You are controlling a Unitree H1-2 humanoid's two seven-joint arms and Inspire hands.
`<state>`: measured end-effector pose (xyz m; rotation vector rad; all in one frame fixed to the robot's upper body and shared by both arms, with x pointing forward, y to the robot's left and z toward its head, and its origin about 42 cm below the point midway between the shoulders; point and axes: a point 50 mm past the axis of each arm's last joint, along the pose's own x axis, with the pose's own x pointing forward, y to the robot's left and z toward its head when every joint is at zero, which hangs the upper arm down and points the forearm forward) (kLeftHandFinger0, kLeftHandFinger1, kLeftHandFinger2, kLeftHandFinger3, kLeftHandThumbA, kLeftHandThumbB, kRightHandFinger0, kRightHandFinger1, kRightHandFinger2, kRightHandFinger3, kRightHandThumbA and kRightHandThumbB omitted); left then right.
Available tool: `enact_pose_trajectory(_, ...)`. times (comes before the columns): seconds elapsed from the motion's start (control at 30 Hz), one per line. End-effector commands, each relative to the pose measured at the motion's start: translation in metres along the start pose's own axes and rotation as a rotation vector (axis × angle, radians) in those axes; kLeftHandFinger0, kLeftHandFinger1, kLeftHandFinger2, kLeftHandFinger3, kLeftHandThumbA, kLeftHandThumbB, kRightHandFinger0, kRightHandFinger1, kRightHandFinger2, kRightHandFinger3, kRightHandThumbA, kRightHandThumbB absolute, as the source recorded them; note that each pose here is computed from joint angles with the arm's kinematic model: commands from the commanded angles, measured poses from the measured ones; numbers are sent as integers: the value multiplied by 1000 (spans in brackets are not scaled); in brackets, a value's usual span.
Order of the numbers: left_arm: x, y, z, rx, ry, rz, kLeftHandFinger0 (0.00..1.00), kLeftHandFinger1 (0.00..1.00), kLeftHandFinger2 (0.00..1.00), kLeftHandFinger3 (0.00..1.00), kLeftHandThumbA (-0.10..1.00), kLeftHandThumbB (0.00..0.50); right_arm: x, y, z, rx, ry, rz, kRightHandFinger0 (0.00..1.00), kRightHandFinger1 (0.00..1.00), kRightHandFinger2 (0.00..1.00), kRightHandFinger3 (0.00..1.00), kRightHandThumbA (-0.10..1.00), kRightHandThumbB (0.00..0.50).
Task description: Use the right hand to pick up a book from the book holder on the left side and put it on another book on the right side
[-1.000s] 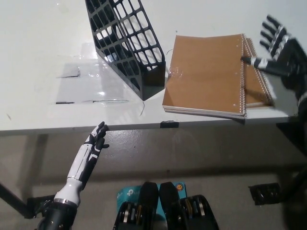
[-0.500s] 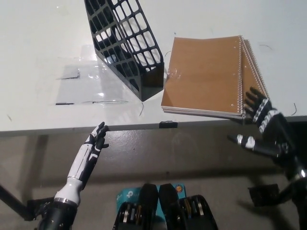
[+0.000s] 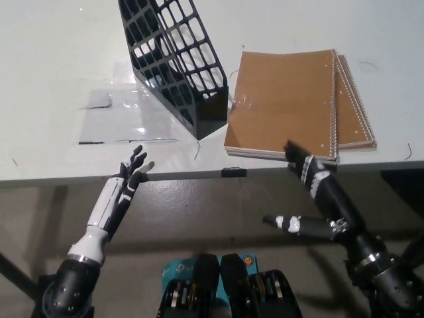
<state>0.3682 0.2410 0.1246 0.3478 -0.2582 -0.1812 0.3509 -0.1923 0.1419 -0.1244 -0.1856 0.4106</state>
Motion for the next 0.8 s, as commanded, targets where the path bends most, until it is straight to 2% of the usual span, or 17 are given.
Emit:
enact_pose_trajectory(0.0, -13, 4, 2, 1, -12, -3, 834, 1000, 1000, 1000, 1000, 103, -4, 0, -2, -85, -54, 15, 1000, 1000, 1000, 1000, 1000, 207)
enact_pose_trajectory(0.07, -21, 0, -2, -9, 2, -4, 826, 1000, 1000, 1000, 1000, 102, -11, 5, -9, -66, -33, 28, 1000, 1000, 1000, 1000, 1000, 179)
enact_pose_trajectory(0.17, -35, -4, -7, -16, 17, -11, 819, 1000, 1000, 1000, 1000, 100, -23, 12, -17, -54, 2, 42, 1000, 1000, 1000, 1000, 1000, 190)
enact_pose_trajectory(0.27, -47, -10, -12, -23, 49, -23, 821, 998, 1000, 1000, 1000, 116, -37, 18, -24, -39, 26, 44, 1000, 1000, 1000, 1000, 999, 173)
enact_pose_trajectory(0.33, -52, -13, -15, -27, 62, -30, 820, 992, 1000, 1000, 1000, 109, -45, 20, -27, -34, 36, 41, 1000, 1000, 1000, 1000, 995, 167)
enact_pose_trajectory(0.5, -57, -17, -19, -25, 67, -30, 790, 969, 1000, 1000, 990, 97, -50, 21, -32, -24, 53, 39, 1000, 1000, 1000, 1000, 988, 182)
enact_pose_trajectory(0.57, -58, -17, -21, -27, 72, -28, 776, 959, 1000, 1000, 987, 110, -50, 22, -33, -26, 59, 45, 1000, 1000, 1000, 1000, 988, 199)
enact_pose_trajectory(0.77, -59, -17, -22, -17, 71, -37, 772, 954, 1000, 1000, 999, 116, -51, 22, -34, -31, 59, 50, 1000, 1000, 1000, 1000, 990, 187)
